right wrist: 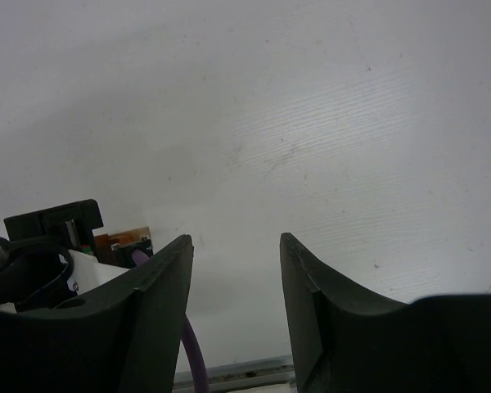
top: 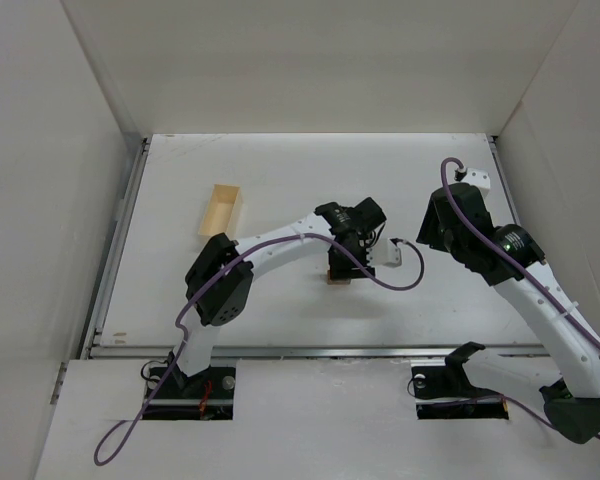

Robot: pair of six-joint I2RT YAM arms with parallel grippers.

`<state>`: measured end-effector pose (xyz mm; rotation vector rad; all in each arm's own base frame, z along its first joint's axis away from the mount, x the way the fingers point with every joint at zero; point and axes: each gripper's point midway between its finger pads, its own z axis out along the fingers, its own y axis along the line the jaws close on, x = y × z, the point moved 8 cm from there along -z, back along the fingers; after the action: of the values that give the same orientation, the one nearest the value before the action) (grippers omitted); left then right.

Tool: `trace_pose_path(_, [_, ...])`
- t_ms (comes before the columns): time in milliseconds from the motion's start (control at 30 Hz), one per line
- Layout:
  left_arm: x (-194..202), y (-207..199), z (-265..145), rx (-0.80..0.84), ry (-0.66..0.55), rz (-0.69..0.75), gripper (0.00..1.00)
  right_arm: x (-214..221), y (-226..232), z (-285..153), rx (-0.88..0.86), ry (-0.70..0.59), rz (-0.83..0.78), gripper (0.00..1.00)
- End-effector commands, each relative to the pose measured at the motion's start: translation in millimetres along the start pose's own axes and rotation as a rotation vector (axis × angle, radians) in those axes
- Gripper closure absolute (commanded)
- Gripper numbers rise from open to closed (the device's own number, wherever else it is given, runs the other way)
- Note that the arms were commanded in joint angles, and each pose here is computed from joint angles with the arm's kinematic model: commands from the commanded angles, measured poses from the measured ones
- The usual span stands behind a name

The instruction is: Build the wood block tower

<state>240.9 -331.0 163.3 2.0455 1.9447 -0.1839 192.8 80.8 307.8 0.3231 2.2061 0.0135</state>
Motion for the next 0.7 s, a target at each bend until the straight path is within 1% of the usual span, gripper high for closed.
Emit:
trace_pose_path(0, [-6.2, 6.7, -11.6, -0.033, -0.035, -0.008, 0.44, -5.7, 1.8, -2.4, -0.022, -0.036, 0.016, 0.47])
trace_pose_path(567, [-1.2, 9.7, -8.1, -0.052, -0.022, -0.035, 0.44, -5.2, 2.5, -2.6, -0.030, -0.031, 0.016, 0.47])
trace_pose_path(667, [-1.0, 6.9, -7.8, -0.028, -0.026, -0.036, 0.44, -5.2, 2.5, -2.6, -0.030, -0.031, 0.016, 0.47])
